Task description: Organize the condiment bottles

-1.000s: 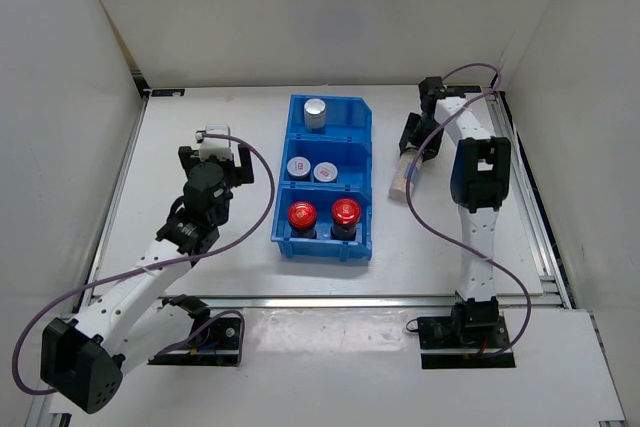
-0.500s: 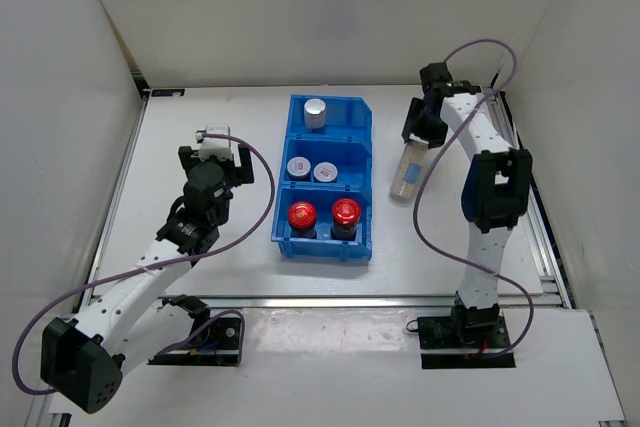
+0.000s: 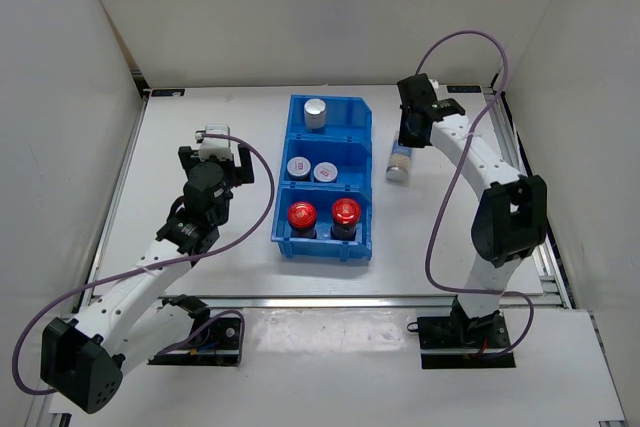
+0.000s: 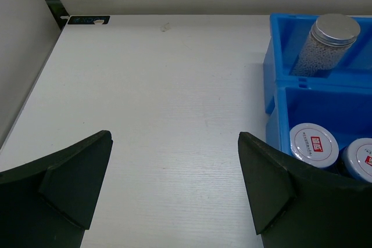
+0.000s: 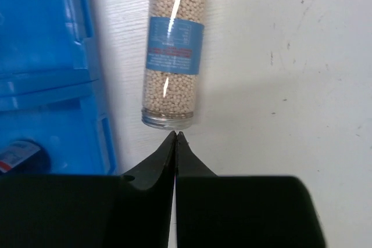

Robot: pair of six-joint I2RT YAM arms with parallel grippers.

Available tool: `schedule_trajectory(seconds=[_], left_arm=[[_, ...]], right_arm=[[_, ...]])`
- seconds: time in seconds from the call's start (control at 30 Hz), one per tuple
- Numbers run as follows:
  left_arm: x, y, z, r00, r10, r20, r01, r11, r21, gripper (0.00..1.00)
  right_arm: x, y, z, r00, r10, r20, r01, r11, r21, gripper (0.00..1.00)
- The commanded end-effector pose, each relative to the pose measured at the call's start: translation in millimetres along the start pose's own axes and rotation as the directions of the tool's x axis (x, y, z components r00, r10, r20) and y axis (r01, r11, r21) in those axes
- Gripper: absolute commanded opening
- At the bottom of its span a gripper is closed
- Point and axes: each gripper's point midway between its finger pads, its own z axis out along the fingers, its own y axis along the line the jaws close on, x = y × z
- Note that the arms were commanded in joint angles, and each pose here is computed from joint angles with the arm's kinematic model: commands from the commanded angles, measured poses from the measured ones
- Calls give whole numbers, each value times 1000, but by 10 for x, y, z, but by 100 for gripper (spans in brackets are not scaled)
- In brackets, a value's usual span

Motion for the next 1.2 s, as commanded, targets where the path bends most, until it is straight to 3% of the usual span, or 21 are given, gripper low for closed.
schedule_trajectory(seconds=[0.0, 0.1, 0.13, 0.17, 0.2, 0.3, 0.43, 0.83, 1.03, 1.13, 1.17], left_arm=[[-206, -34, -31, 999, -35, 39, 34, 999, 22, 100], [-206, -34, -31, 999, -35, 39, 34, 999, 22, 100], [-206, -34, -31, 999, -35, 39, 34, 999, 22, 100], [-206, -34, -31, 999, -35, 39, 34, 999, 22, 100], [-206, -34, -31, 999, -35, 39, 34, 999, 22, 100], [-206, -34, -31, 999, -35, 39, 34, 999, 22, 100], [-206, -34, -31, 999, -35, 39, 34, 999, 22, 100], [-206, -34, -31, 999, -35, 39, 34, 999, 22, 100], [-180, -43, -16, 999, -30, 32, 29, 999, 21, 100], [-180, -43, -16, 999, -30, 32, 29, 999, 21, 100], [-180, -43, -16, 999, -30, 32, 29, 999, 21, 100]], right_arm=[[-66, -72, 44, 999, 5, 46, -7, 999, 50, 0], [-45, -70, 77, 999, 2, 38, -4, 999, 53, 0], [-16, -66, 120, 1000, -1, 27, 0, 998, 57, 5], [6, -64, 153, 1000, -4, 19, 3, 998, 60, 16], [19, -34, 208, 1000, -9, 0, 9, 998, 57, 40], [167, 0, 325, 997, -27, -70, 31, 998, 53, 64], [377, 101, 499, 988, -19, -150, 23, 1000, 21, 79], [481, 226, 1027, 972, 21, -232, -14, 999, 30, 81], [597, 199, 1095, 960, 30, -280, -21, 999, 36, 62], [710, 139, 1026, 954, 27, -299, -14, 999, 44, 46], [736, 135, 1044, 953, 26, -301, -13, 999, 45, 33]])
